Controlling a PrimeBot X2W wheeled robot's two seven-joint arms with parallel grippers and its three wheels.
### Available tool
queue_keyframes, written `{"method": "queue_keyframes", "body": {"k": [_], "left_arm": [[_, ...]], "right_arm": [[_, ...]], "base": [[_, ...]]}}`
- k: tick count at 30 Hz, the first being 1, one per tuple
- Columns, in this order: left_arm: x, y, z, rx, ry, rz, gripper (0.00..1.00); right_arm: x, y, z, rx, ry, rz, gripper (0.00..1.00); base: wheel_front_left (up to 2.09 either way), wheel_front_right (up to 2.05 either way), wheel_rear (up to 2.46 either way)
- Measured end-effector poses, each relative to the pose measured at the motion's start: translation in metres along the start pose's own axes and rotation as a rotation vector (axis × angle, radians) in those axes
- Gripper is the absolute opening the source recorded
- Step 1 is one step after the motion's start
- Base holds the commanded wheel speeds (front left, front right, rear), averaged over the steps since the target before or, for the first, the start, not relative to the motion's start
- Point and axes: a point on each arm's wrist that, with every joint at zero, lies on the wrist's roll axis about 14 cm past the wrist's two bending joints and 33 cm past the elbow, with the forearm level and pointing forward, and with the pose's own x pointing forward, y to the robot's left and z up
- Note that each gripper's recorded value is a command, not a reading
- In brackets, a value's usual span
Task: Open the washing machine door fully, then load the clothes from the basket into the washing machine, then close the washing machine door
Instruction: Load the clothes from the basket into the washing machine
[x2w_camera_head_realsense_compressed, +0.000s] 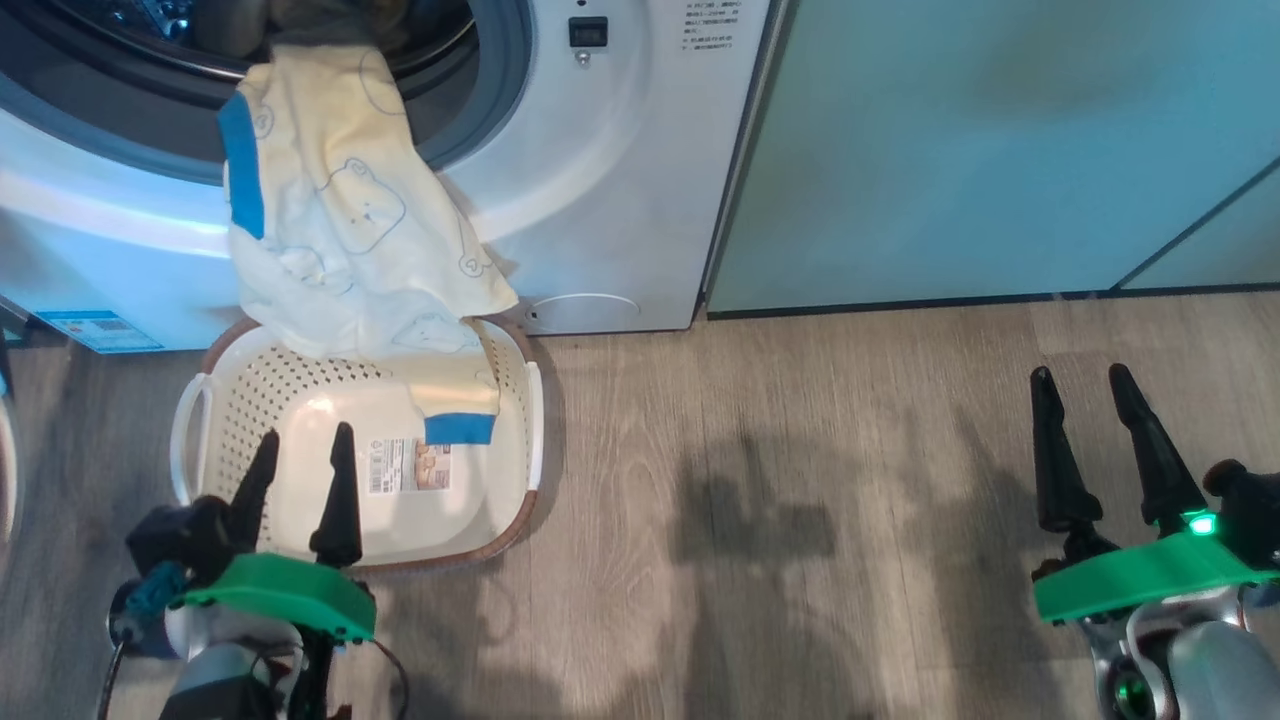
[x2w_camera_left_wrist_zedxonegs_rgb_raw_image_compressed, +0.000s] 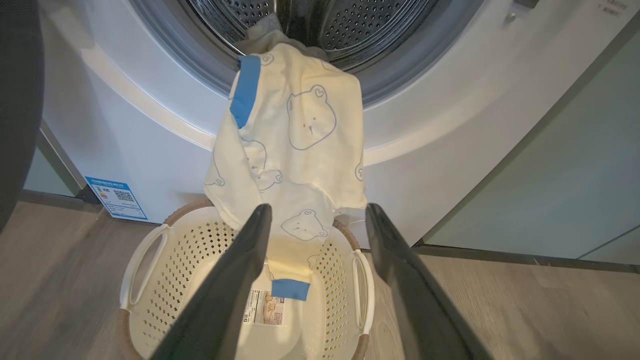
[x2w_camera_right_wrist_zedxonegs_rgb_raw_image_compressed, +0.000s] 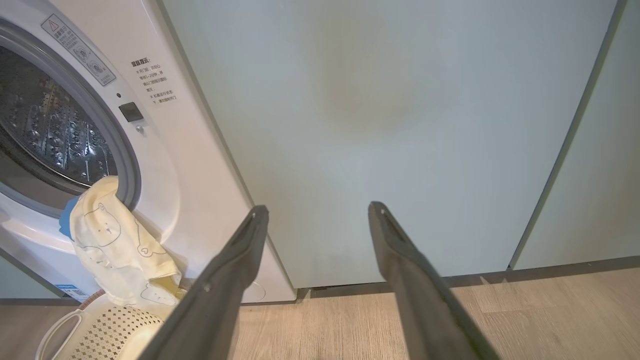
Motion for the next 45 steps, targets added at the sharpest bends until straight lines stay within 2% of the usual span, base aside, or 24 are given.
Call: {"method": "queue_keyframes", "body": {"k": [7, 22, 30, 45], "left_arm": [[0.007, -0.016, -0.038, -0.004, 0.115, -0.054, 1.00], [0.096, -0.018, -0.099, -0.064, 0.305, -0.070, 1.00], [0.144, -0.012, -0.114, -0.061, 0.339, -0.076, 1.00], [0.192, 0.005, -0.146, -0.098, 0.369, -0.051, 1.00]], "right_arm": [[0.003, -0.003, -0.008, -0.005, 0.023, -0.008, 1.00], [0.018, -0.023, -0.031, -0.047, 0.091, -0.058, 1.00], [0.034, -0.033, -0.038, -0.079, 0.109, -0.073, 1.00], [0.056, -0.040, -0.073, -0.109, 0.184, -0.069, 1.00]], "base": [[0.00, 0.00, 0.00], [0.00, 0.00, 0.00], [0.00, 0.00, 0.00], [0.00, 0.00, 0.00]]}}
